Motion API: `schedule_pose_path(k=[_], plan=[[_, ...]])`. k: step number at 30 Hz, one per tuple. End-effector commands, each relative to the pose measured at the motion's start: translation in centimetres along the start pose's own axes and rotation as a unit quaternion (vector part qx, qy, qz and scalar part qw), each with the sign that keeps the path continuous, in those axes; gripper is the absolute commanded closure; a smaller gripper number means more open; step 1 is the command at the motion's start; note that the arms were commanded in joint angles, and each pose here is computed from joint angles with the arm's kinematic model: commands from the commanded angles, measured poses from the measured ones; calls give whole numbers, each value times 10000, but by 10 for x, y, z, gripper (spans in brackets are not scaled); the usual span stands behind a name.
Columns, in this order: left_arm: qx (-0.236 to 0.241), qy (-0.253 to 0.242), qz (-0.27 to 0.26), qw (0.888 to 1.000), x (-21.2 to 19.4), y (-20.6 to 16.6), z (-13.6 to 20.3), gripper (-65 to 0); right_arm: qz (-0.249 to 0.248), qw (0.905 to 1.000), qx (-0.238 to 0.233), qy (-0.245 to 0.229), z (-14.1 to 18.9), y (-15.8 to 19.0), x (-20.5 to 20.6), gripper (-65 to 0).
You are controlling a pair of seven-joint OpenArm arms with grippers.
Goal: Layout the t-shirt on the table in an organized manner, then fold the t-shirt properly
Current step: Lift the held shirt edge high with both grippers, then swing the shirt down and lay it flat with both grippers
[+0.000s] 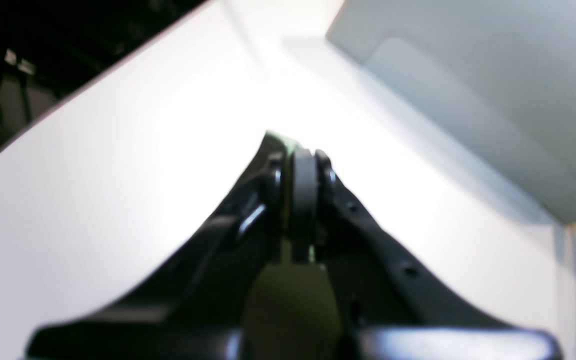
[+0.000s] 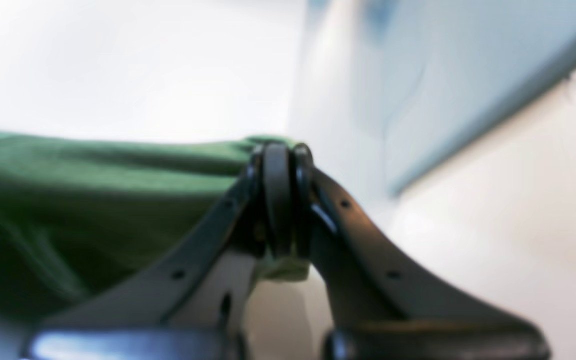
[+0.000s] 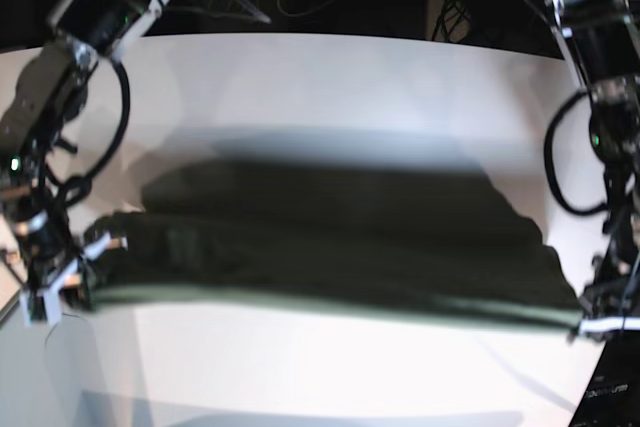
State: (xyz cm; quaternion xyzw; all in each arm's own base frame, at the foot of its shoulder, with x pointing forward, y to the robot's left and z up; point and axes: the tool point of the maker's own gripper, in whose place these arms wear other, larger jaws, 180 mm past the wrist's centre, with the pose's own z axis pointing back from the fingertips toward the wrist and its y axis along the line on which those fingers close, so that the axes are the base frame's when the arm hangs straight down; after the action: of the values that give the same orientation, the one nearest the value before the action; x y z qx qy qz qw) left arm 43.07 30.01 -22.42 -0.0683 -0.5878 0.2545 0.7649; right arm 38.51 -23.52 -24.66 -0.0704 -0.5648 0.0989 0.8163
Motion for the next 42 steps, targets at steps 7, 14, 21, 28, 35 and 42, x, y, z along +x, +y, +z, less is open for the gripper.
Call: schedule_pose_path(k=[7, 14, 21, 28, 35, 42], plan=[[-563, -313, -7, 9979, 60, -74, -49, -4, 426, 9930, 377, -1036, -47, -2, 115, 0], [-869, -463, 226, 9949, 117, -132, -77, -4, 402, 9859, 102, -1619, -61, -59, 212, 0], [-1163, -1289, 172, 9847, 186, -182, -74, -4, 217, 9698, -218, -2418, -46, -111, 293, 0], [-1353, -1558, 242, 9782, 213, -201, -63, -4, 154, 9688, -364, -2446, -41, -126, 297, 0], [-1234, -1304, 145, 9837, 153, -169, -62, -4, 520, 9808, -374, -1841, -43, -98, 204, 0], [-996, -891, 568, 9894, 77, -105, -46, -4, 659, 9898, -210, -1249, -24, -53, 108, 0]])
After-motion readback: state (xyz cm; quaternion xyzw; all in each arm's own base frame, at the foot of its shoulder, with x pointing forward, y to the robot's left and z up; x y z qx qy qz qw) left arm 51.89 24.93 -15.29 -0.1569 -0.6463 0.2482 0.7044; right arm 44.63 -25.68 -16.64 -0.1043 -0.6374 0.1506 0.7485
